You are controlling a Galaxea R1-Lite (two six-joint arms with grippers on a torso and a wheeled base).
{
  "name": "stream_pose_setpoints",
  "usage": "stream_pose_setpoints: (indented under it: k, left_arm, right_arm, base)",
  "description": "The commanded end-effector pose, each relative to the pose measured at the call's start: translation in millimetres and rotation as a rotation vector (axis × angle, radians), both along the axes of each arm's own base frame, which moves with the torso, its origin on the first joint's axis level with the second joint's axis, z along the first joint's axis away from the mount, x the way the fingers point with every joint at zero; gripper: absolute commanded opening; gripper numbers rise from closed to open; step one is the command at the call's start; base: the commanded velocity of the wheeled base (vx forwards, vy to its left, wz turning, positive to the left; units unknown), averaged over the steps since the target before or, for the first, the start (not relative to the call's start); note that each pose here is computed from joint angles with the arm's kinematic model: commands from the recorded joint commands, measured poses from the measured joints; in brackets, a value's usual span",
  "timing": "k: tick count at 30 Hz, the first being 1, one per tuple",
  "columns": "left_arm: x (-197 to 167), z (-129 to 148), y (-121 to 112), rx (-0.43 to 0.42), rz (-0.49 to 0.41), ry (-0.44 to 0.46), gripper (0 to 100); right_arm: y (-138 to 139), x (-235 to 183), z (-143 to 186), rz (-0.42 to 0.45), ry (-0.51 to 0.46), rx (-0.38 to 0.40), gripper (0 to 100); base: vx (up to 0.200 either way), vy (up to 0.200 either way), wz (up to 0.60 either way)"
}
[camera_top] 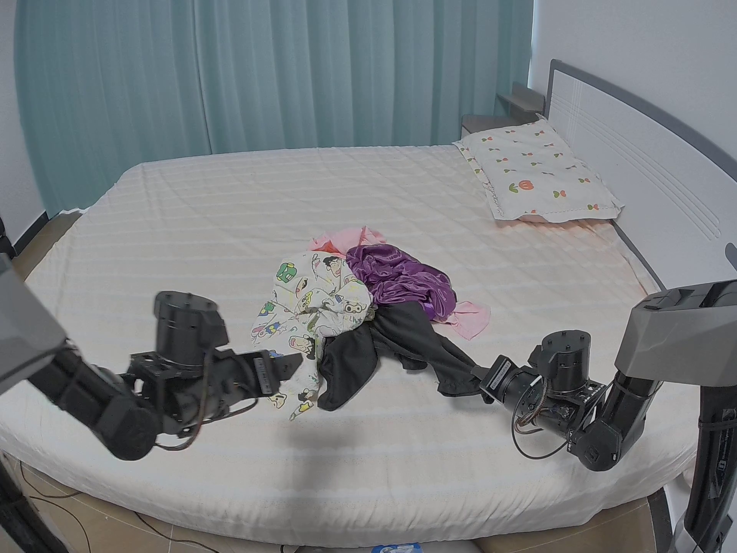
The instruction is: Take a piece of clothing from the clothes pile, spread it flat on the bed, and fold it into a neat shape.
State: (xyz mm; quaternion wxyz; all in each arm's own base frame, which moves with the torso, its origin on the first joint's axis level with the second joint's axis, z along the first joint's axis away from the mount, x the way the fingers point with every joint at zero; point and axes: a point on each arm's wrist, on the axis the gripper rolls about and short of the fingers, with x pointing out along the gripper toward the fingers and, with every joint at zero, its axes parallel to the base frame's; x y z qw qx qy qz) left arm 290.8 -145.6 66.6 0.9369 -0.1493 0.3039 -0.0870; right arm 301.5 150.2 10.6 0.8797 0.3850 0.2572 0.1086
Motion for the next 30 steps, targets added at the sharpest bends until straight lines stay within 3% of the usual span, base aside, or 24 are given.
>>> stream_pose_setpoints:
  k: [1,9,11,20,30]
  left_arm:
    - [47,-103,-73,-0.034,0.016,0.121,100]
    - [64,-120,-90,-0.063,0.050,0.168,100]
    - [72,-122,-94,-0.059,0.101,0.145,100]
    - [86,-120,-101,-0.022,0.176,0.091,100]
    - [93,-120,-106,0.001,0.205,0.063,100]
  right_arm:
    - [-1,-3,4,-0.002,-0.011,0.007,0]
    - [0,-2,4,-0.002,-0.014,0.008,0]
    - [0,-2,5,-0.002,-0.014,0.008,0]
    - [0,-1,4,-0.004,-0.016,0.008,0]
    - [0,-1,5,-0.003,-0.019,0.008,0]
  base:
    - [0.000,0.000,0.00]
    - [0.000,0.000,0.00]
    - [0.000,0.000,0.00]
    - [0.000,0.000,0.00]
    - [0.000,0.000,0.00]
